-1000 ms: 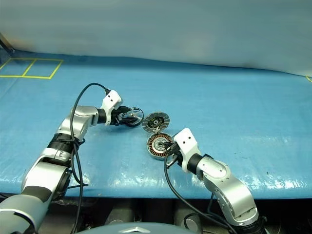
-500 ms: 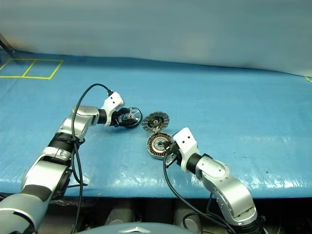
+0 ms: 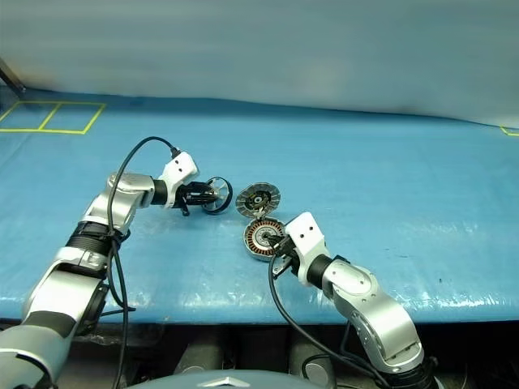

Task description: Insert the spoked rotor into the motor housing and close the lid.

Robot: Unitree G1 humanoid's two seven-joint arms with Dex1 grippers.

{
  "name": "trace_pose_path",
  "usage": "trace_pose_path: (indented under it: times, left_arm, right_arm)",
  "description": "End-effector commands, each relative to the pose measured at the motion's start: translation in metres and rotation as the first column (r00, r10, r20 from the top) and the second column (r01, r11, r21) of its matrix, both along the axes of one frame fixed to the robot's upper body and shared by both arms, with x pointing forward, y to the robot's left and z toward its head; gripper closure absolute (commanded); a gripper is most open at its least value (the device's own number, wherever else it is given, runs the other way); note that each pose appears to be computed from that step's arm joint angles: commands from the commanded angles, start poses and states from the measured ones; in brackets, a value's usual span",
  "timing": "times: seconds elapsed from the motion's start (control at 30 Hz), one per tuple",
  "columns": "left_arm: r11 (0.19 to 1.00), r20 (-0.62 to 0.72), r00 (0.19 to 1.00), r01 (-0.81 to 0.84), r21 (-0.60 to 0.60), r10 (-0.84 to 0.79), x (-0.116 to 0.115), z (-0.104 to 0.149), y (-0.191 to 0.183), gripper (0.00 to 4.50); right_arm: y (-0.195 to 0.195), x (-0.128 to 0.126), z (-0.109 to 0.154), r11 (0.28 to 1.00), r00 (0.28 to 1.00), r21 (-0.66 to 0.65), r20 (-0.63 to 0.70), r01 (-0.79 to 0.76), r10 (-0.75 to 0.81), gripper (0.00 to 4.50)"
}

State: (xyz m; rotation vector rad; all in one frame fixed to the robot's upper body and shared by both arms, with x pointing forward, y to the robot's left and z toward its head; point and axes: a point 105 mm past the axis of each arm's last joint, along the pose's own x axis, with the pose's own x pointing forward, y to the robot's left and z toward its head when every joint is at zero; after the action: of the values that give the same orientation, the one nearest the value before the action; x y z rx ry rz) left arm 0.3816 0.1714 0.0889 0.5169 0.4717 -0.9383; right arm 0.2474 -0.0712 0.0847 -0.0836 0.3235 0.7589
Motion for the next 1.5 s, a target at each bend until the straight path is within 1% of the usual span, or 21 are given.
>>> trace_pose_path:
  times: [0.03, 0.1, 0.17, 0.2, 0.3, 0.37, 0.43, 0.53, 0.67, 0.73, 0.8, 0.93, 1.03, 1.1, 1.2, 1.43, 1.5]
  left_arm:
    - [0.996, -0.034, 0.999, 0.038, 0.086, -0.035, -0.020, 0.002, 0.024, 3.19]
    - [0.992, -0.053, 0.996, 0.073, 0.105, -0.067, -0.033, 0.007, 0.031, 3.19]
    - [0.985, -0.097, 0.988, 0.129, 0.113, -0.118, -0.052, 0.010, 0.036, 3.20]
    - [0.982, -0.121, 0.982, 0.155, 0.107, -0.142, -0.061, 0.011, 0.036, 3.20]
    - [0.972, -0.193, 0.959, 0.223, 0.068, -0.206, -0.087, 0.013, 0.032, 3.20]
    - [0.964, -0.226, 0.941, 0.265, 0.026, -0.252, -0.103, 0.016, 0.022, 3.20]
    - [0.954, -0.230, 0.928, 0.300, -0.009, -0.294, -0.115, 0.019, 0.010, 3.20]
    - [0.944, -0.203, 0.922, 0.325, -0.058, -0.330, -0.122, 0.023, -0.009, 3.20]
    - [0.913, -0.157, 0.901, 0.387, -0.132, -0.405, -0.131, 0.033, -0.044, 3.20]
    - [0.904, -0.130, 0.897, 0.404, -0.140, -0.422, -0.131, 0.039, -0.059, 3.20]
    - [0.911, -0.129, 0.904, 0.394, -0.125, -0.408, -0.128, 0.042, -0.070, 3.20]
    - [0.911, -0.097, 0.908, 0.399, -0.103, -0.408, -0.119, 0.048, -0.087, 3.20]
    - [0.910, -0.056, 0.913, 0.396, -0.121, -0.405, -0.106, 0.057, -0.107, 3.20]
    - [0.907, -0.053, 0.911, 0.401, -0.127, -0.410, -0.103, 0.060, -0.114, 3.20]
    - [0.903, -0.064, 0.902, 0.421, -0.090, -0.427, -0.099, 0.056, -0.124, 3.20]
    - [0.900, -0.066, 0.897, 0.436, -0.012, -0.436, -0.090, 0.050, -0.131, 3.20]
    - [0.899, -0.065, 0.897, 0.438, 0.001, -0.437, -0.088, 0.049, -0.133, 3.20]
  right_arm:
    - [-0.002, -0.001, 0.014, 1.000, 0.998, 0.021, 0.067, -0.008, 0.007, 4.50]
    - [-0.003, -0.003, 0.019, 0.998, 0.997, 0.060, 0.081, -0.013, 0.008, 4.50]
    - [-0.008, -0.005, 0.024, 0.995, 0.995, 0.099, 0.101, -0.016, 0.005, 4.50]
    - [-0.011, -0.006, 0.024, 0.994, 0.994, 0.106, 0.111, -0.016, 0.004, 4.50]
    - [-0.020, -0.008, 0.027, 0.992, 0.980, 0.127, 0.197, -0.023, -0.003, 4.50]
    - [-0.030, -0.009, 0.018, 0.991, 0.983, 0.136, 0.183, -0.010, -0.015, 4.50]
    - [-0.039, -0.010, 0.008, 0.985, 0.988, 0.173, 0.151, 0.009, -0.035, 4.50]
    - [-0.046, -0.013, -0.007, 0.985, 0.989, 0.171, 0.141, 0.007, -0.031, 4.50]
    - [-0.048, -0.022, -0.039, 0.990, 0.997, 0.144, 0.078, 0.004, -0.015, 4.50]
    - [-0.046, -0.026, -0.050, 0.990, 0.999, 0.143, 0.046, 0.001, -0.008, 4.50]
    - [-0.046, -0.026, -0.055, 0.989, 0.999, 0.148, 0.035, 0.012, -0.018, 4.50]
    - [-0.046, -0.024, -0.057, 0.987, 0.999, 0.156, 0.036, 0.031, -0.037, 4.50]
    - [-0.041, -0.028, -0.059, 0.991, 0.999, 0.137, 0.033, 0.001, -0.006, 4.50]
    - [-0.040, -0.028, -0.058, 0.990, 0.999, 0.139, 0.037, -0.003, -0.002, 4.50]
    - [-0.037, -0.028, -0.055, 0.987, 0.999, 0.161, 0.049, -0.005, -0.003, 4.50]
    - [-0.036, -0.027, -0.048, 0.977, 0.997, 0.211, 0.069, 0.009, -0.024, 4.50]
    - [-0.037, -0.027, -0.048, 0.978, 0.997, 0.208, 0.071, 0.011, -0.027, 4.50]
